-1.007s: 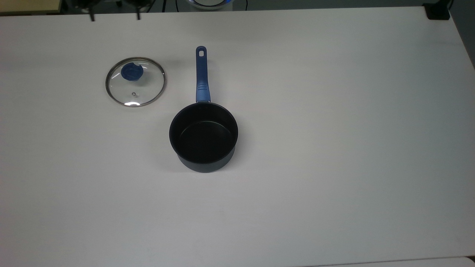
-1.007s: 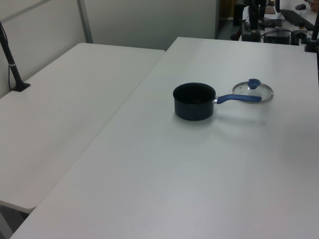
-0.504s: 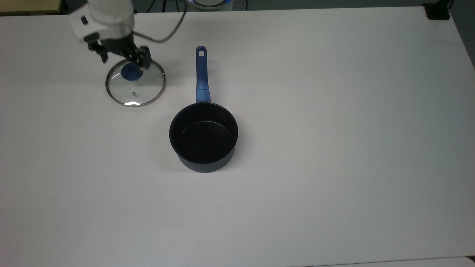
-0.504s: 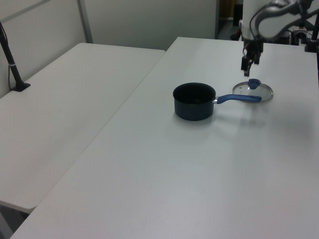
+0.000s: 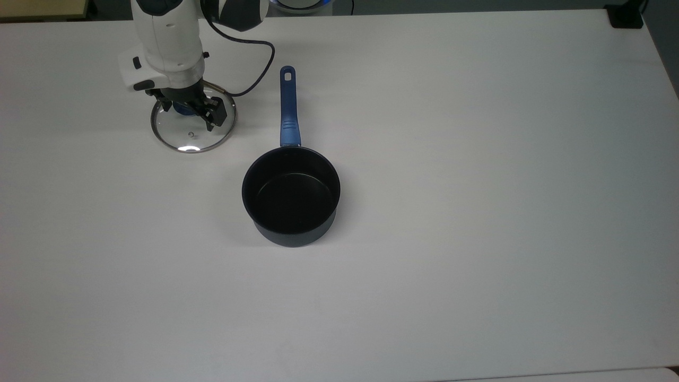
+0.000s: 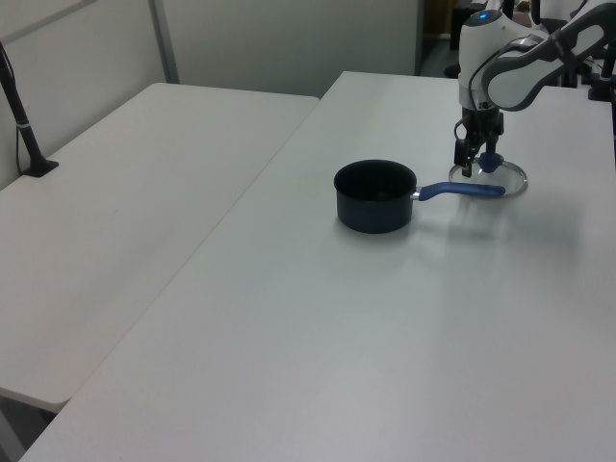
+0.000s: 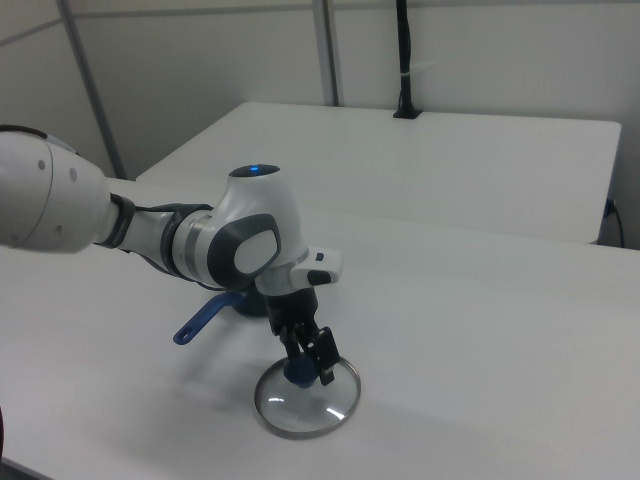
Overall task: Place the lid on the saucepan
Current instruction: 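Close the gripper on the blue knob of the glass lid, then lift the glass lid and carry it over the saucepan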
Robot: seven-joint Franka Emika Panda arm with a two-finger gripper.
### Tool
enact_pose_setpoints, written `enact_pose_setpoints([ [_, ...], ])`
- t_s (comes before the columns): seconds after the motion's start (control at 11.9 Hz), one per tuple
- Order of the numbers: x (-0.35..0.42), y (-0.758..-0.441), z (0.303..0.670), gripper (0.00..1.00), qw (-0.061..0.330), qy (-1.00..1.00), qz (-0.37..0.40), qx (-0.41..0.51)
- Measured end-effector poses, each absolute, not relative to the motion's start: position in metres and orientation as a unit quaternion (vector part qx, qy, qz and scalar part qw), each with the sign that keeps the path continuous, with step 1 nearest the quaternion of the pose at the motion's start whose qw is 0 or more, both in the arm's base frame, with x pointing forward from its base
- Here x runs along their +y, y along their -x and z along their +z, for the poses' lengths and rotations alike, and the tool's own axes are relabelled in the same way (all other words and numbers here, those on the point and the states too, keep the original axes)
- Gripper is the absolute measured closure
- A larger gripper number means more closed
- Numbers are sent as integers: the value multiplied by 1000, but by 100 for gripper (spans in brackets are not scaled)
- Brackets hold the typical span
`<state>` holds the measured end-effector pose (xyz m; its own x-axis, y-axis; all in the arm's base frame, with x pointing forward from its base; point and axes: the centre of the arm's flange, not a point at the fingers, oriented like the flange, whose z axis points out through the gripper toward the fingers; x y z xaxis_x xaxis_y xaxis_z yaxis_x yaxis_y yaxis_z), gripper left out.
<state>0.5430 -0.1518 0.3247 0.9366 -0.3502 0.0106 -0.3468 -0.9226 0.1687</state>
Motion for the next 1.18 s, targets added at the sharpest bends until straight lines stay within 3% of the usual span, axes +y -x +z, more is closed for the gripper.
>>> enact_pose_setpoints([
  [0.25, -154, -534, 320, 1, 85, -978, -40, -185],
  [0.42, -154, -532, 322, 7, 85, -978, -45, -187],
  [0.5, -153, -532, 323, 12, 76, -977, -44, -195],
  [0.67, -152, -536, 336, 42, 58, -975, -30, -210],
  [0.76, -152, -540, 345, 42, 52, -975, -20, -215],
  [1.01, -156, -568, 415, 42, 41, -973, 1, -229],
  [1.18, -150, -592, 496, 56, 0, -972, 53, -231],
])
